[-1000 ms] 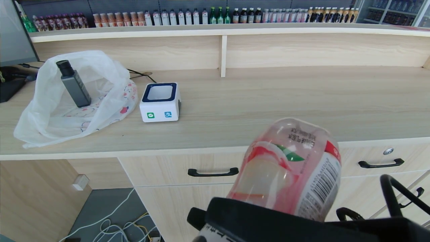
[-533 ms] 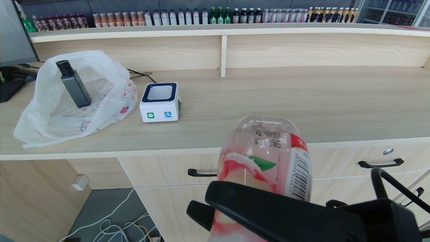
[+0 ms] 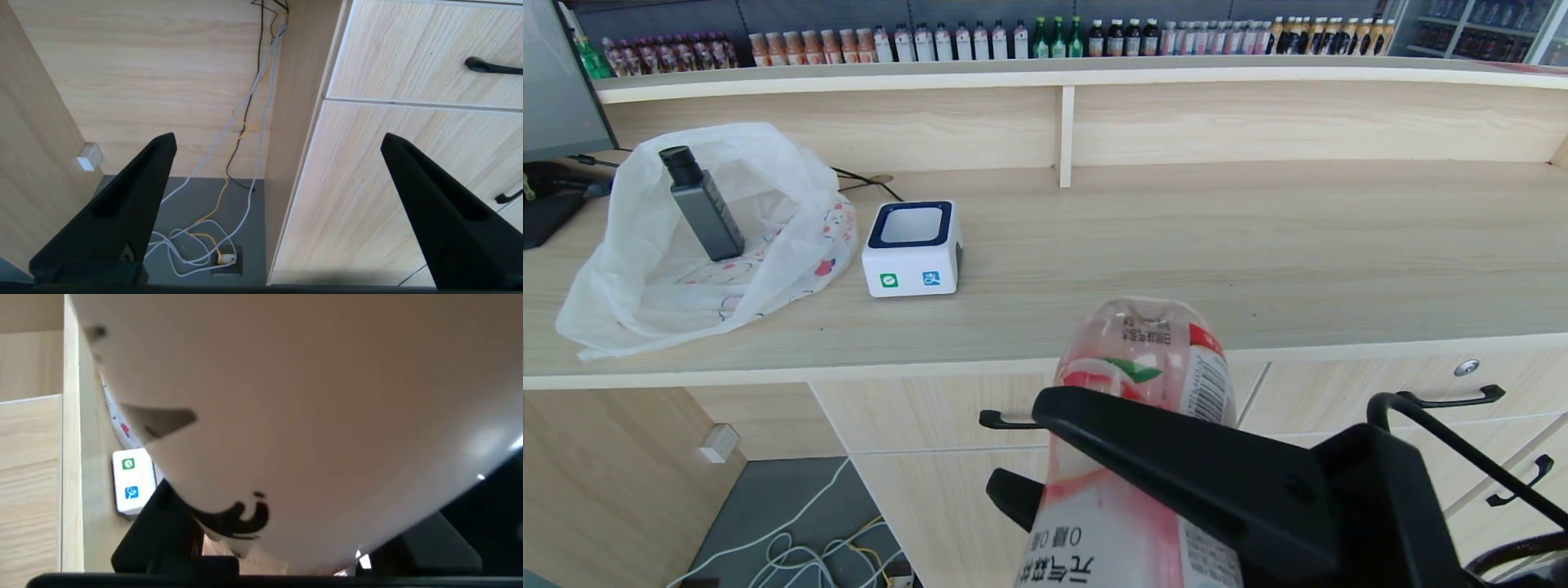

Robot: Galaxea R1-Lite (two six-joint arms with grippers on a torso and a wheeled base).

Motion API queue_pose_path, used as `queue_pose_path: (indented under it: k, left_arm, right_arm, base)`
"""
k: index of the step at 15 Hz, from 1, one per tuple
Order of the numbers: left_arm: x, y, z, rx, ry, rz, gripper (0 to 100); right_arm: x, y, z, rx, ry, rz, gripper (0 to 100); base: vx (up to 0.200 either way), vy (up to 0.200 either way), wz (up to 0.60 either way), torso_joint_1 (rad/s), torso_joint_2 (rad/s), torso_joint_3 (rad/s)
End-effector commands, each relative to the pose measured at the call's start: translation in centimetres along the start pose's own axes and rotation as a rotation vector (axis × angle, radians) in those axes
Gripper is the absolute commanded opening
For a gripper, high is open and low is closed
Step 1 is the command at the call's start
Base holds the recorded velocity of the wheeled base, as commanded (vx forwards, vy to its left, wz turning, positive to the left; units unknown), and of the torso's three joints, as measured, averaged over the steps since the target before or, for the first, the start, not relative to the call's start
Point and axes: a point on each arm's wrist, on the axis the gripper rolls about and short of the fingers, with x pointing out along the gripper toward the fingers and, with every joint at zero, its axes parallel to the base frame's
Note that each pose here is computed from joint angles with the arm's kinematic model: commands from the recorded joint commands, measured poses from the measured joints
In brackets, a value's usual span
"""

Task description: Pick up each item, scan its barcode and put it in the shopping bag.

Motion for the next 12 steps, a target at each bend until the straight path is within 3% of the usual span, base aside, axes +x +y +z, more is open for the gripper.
queue_pose_path:
  k: [1, 5, 7, 8, 11, 12]
  left_arm:
    - [0.0, 0.0, 0.0, 0.0, -0.001, 0.001, 100]
    - [0.0, 0.0, 0.0, 0.0, -0.001, 0.001, 100]
    - [0.0, 0.0, 0.0, 0.0, -0.001, 0.001, 100]
    - [0.0, 0.0, 0.0, 0.0, -0.001, 0.001, 100]
    - [0.0, 0.0, 0.0, 0.0, -0.001, 0.001, 100]
    - [0.0, 0.0, 0.0, 0.0, -0.001, 0.001, 100]
  right_arm:
    - [0.0, 0.7, -0.3, 0.065, 0.011, 0.024, 0]
    - [0.8, 3.2, -0.2, 0.444, 0.039, 0.092, 0]
    - [1.2, 3.1, -0.8, 0.595, 0.066, 0.072, 0]
    - [1.1, 3.1, -0.8, 0.648, 0.076, 0.071, 0]
    - [1.2, 3.8, -1.4, 0.772, 0.216, 0.043, 0]
    - [1.3, 3.8, -1.4, 0.79, 0.217, 0.043, 0]
  base:
    - [0.0, 0.0, 0.0, 0.0, 0.0, 0.0]
    - [0.0, 0.0, 0.0, 0.0, 0.0, 0.0]
    - [0.0, 0.0, 0.0, 0.0, 0.0, 0.0]
    - [0.0, 0.0, 0.0, 0.0, 0.0, 0.0]
    - [0.0, 0.0, 0.0, 0.0, 0.0, 0.0]
    - [0.0, 0.0, 0.0, 0.0, 0.0, 0.0]
